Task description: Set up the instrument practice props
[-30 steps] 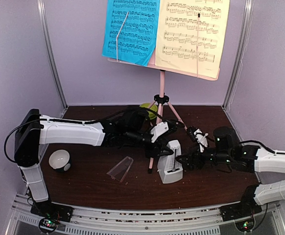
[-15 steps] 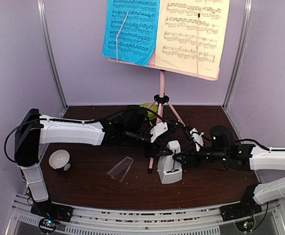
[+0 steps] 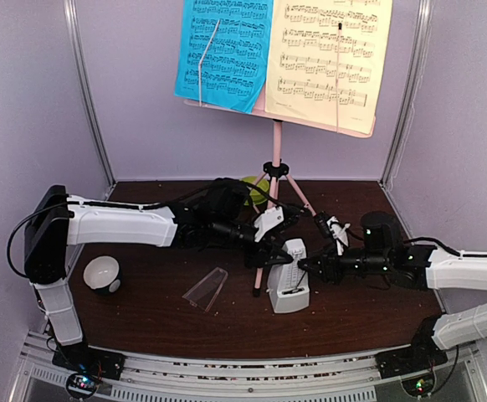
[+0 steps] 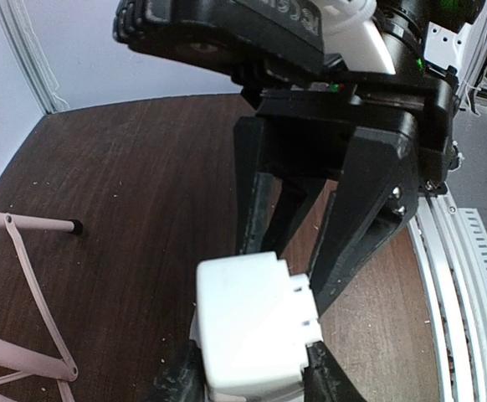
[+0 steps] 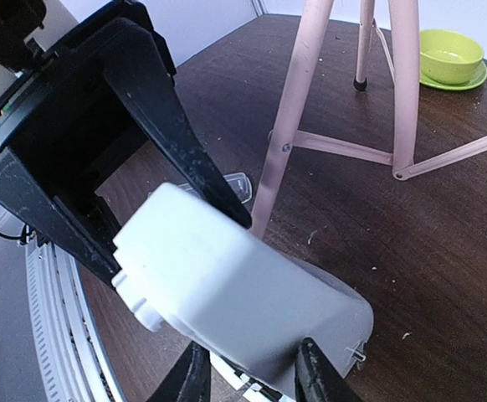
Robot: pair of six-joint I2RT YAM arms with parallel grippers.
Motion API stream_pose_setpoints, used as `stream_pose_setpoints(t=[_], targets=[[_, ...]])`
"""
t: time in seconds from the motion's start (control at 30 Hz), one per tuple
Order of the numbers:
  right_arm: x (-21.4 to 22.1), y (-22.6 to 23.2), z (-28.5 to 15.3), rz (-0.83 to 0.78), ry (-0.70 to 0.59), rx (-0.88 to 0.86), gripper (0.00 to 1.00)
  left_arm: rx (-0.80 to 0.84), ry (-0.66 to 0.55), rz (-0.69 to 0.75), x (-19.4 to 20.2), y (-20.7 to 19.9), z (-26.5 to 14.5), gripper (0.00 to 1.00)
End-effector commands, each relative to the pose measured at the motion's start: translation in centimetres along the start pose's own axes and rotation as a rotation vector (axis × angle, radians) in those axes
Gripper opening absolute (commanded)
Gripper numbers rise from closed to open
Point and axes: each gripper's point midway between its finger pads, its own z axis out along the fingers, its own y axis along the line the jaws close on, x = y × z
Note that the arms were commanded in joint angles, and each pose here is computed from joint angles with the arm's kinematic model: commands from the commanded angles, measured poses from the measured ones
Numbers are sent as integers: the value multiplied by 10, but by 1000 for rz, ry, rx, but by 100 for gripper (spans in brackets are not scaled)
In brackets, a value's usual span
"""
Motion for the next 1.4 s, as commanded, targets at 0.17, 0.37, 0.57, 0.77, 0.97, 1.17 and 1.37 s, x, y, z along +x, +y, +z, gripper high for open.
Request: stream_pose_setpoints(t=[0.17, 0.37, 0.57, 0.77, 0.97, 1.17, 1.37], targets=[[-13, 11, -3, -9, -29, -58, 57, -12, -20, -2, -13, -4, -8, 43], [-18, 4, -12, 17, -68, 4, 59, -89, -26, -25, -21, 8, -16, 68], [-23, -8, -23, 49, -108, 87, 63, -166, -56, -35, -32, 14, -35, 98], [-10, -22, -30, 54, -56, 177, 62, -291, -82, -75, -35, 28, -61, 98], [1, -37, -50, 112, -78, 277, 62, -427, -100, -165, -30, 53, -88, 98], [29, -64, -65, 204, -11, 438, 62, -519, -114, -271, -24, 78, -108, 98], [35, -67, -78, 285, -9, 482, 63, -570, -127, -361, -16, 100, -126, 98]])
